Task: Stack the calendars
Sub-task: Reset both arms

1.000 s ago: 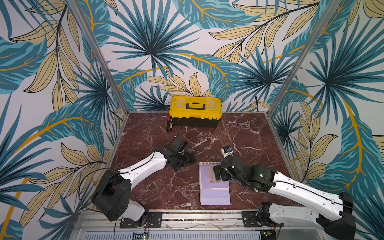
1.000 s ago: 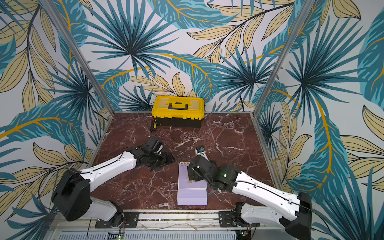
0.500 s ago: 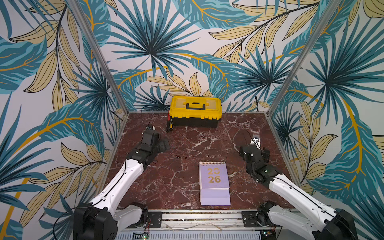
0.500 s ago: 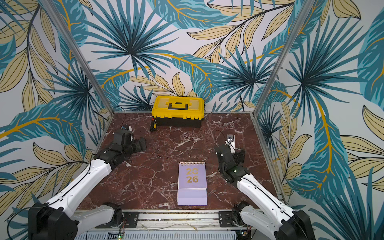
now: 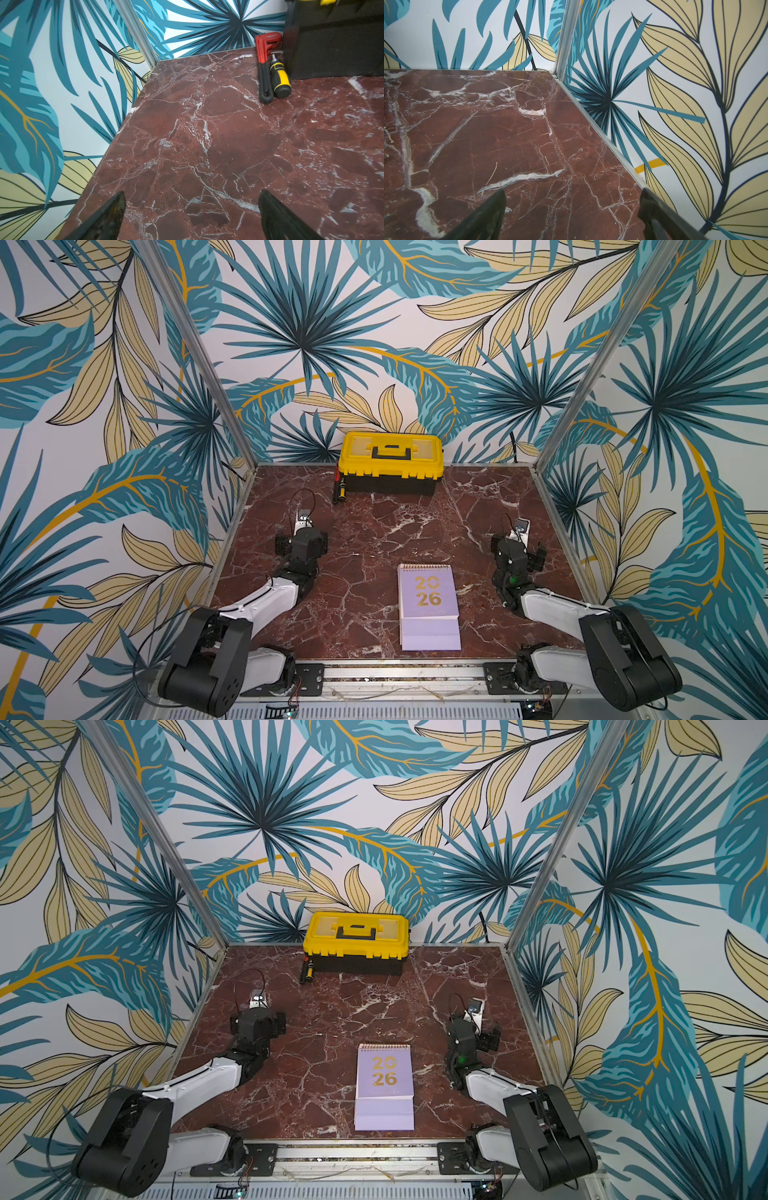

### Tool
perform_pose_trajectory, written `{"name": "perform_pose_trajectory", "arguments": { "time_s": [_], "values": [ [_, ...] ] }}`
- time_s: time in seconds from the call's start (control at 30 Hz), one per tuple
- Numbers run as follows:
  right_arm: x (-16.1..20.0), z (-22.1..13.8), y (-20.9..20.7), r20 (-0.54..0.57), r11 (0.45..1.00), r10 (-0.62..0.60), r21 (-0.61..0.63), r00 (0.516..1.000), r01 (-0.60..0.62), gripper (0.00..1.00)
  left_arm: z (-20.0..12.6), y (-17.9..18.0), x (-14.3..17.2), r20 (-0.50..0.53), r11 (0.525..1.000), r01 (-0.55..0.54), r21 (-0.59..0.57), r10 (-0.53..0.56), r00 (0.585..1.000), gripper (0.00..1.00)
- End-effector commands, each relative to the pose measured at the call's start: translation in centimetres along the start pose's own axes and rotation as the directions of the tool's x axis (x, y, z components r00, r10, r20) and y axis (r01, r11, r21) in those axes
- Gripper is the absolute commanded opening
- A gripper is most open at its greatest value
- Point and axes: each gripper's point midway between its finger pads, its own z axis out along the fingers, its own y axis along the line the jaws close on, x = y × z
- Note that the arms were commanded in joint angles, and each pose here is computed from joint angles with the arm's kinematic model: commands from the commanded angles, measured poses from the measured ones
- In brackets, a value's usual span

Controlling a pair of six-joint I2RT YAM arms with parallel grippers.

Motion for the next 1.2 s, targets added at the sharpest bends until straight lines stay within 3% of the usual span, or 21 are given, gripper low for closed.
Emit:
{"name": "perform_pose_trajectory", "arguments": {
  "time_s": [0.0,0.13,0.2,0.3,0.43,0.57,0.67,0.77,0.93,1.17],
  "values": [
    [-2.1,0.3,-0.1,0.092,0.998,0.062,-0.028,0.994,-0.060,0.99,-0.1,0.8,-3.7,0.226,0.998,0.052,-0.036,-0.042,0.973,0.99],
    [-1.9,0.7,-0.5,0.076,0.997,0.074,-0.036,0.994,-0.071,0.99,1.4,0.3,-3.2,0.229,0.998,0.064,0.008,-0.064,0.971,1.00],
    [-1.9,0.4,0.4,0.068,0.991,0.085,-0.107,0.994,-0.078,0.99,1.4,0.8,-2.9,0.225,0.996,0.086,-0.002,-0.083,0.971,1.00],
    [-2.0,-0.5,1.9,0.061,0.964,0.150,-0.229,0.987,-0.133,0.99,1.4,0.6,-2.5,0.223,0.989,0.100,0.105,-0.122,0.967,0.99],
    [-1.4,0.1,2.7,0.089,0.962,0.154,-0.241,0.984,-0.129,0.99,2.4,-0.2,-1.5,0.212,0.971,0.101,0.218,-0.148,0.966,0.99],
    [-1.2,0.6,3.7,0.117,0.957,0.140,-0.270,0.983,-0.104,0.99,2.8,0.0,-1.6,0.205,0.974,0.111,0.199,-0.152,0.967,1.00],
    [0.2,0.7,4.3,0.060,0.934,0.151,-0.334,0.987,-0.122,1.00,3.4,1.9,-1.4,0.195,0.979,0.180,0.092,-0.195,0.961,1.00],
    [-0.2,1.2,4.3,0.118,0.942,0.153,-0.318,0.981,-0.108,0.99,3.8,2.0,-1.5,0.193,0.979,0.183,0.088,-0.197,0.961,1.00],
    [0.2,3.1,4.9,-0.009,0.954,0.108,-0.281,0.994,-0.106,1.00,3.8,2.0,-1.5,0.190,0.979,0.185,0.087,-0.198,0.961,1.00],
    [0.3,3.3,4.6,-0.024,0.953,0.118,-0.280,0.993,-0.120,1.00,3.8,2.0,-1.4,0.190,0.979,0.184,0.086,-0.197,0.962,0.99]
  ]
}}
